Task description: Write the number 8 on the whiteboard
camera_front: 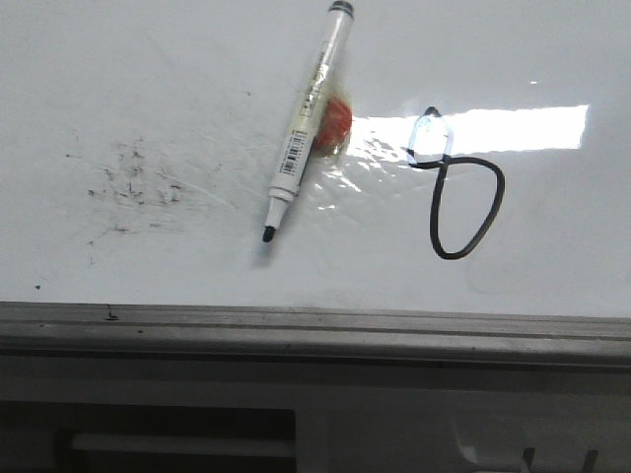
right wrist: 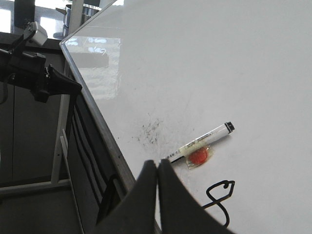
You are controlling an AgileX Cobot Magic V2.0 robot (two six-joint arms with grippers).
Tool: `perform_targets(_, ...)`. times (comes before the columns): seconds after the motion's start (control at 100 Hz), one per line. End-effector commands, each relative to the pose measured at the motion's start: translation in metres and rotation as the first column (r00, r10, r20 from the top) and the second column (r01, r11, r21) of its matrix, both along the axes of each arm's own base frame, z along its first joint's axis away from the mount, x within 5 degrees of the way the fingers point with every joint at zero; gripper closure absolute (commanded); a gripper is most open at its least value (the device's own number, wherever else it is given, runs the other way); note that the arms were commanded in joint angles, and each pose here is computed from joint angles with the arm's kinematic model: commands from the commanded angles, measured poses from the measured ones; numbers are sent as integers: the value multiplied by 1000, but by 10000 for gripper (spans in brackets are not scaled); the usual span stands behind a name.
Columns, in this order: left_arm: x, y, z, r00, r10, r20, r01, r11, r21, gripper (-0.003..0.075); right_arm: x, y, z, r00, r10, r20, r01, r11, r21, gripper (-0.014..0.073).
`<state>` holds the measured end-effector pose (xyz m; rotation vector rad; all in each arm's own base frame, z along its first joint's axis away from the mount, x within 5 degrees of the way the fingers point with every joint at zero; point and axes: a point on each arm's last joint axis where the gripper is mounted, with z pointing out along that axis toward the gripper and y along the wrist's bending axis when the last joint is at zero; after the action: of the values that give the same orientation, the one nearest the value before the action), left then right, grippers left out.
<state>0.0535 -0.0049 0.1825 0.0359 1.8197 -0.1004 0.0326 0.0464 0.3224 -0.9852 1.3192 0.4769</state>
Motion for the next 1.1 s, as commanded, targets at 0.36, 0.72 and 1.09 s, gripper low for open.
perform_targets(0.36,0,0,-5,999,4,45,-3,1000,-23,741,0,-1,14,998,-10,61,6,997,74,658)
perform_targets(0.72,0,0,-5,999,4,45,-3,1000,-23,741,0,0,11,999,-9,43,6,999,49,658)
perform_targets(1.09,0,0,-5,999,4,45,-3,1000,-23,741,20,3,-30,973,-208,102,197,975,107,658)
